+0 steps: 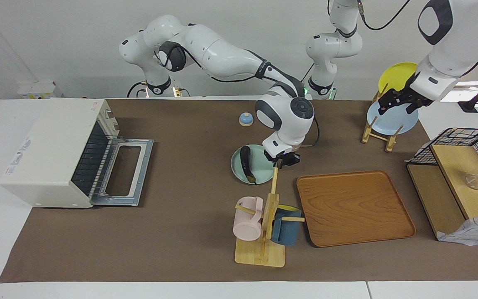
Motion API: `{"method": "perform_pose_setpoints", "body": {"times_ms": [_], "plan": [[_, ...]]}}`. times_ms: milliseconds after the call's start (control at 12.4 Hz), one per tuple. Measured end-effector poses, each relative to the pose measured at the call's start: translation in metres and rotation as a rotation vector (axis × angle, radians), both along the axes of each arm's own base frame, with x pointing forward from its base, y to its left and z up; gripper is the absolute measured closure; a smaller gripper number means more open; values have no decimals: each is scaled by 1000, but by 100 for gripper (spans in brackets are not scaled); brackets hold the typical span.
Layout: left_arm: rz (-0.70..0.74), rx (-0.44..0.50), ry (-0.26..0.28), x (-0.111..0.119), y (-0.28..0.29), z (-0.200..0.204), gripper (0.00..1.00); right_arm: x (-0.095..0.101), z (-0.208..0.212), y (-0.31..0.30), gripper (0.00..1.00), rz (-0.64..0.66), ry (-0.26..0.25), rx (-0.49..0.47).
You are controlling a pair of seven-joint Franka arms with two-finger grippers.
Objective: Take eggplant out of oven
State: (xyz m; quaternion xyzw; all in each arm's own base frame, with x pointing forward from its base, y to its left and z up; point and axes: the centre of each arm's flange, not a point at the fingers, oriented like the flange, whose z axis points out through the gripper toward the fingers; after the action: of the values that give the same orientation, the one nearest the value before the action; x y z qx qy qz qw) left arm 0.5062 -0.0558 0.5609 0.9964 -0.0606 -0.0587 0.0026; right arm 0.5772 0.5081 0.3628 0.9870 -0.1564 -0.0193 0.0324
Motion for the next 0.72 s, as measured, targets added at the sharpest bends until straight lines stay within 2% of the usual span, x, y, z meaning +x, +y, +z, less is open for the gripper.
{"method": "perform_pose_setpoints", "body": {"times_ms": [161,241,321,402,482,562,723], "plan": [[-39,-1,-42,-30,-57,-44,0,52,65,-117,59,26,44,-14],[-29,-6,-68,-42,-95,-64,0,70,77,-184,63,40,56,-5],[4,-26,-118,-53,-150,-87,0,78,72,-246,64,64,57,1],[35,-49,-155,-62,-202,-109,0,77,54,-288,73,84,65,0],[63,-77,-181,-73,-256,-136,0,69,26,-324,90,108,82,0],[86,-95,-186,-81,-301,-165,0,55,-4,-352,99,124,106,-1],[125,-104,-173,-79,-355,-206,0,26,-44,-399,99,175,158,-26]]}}
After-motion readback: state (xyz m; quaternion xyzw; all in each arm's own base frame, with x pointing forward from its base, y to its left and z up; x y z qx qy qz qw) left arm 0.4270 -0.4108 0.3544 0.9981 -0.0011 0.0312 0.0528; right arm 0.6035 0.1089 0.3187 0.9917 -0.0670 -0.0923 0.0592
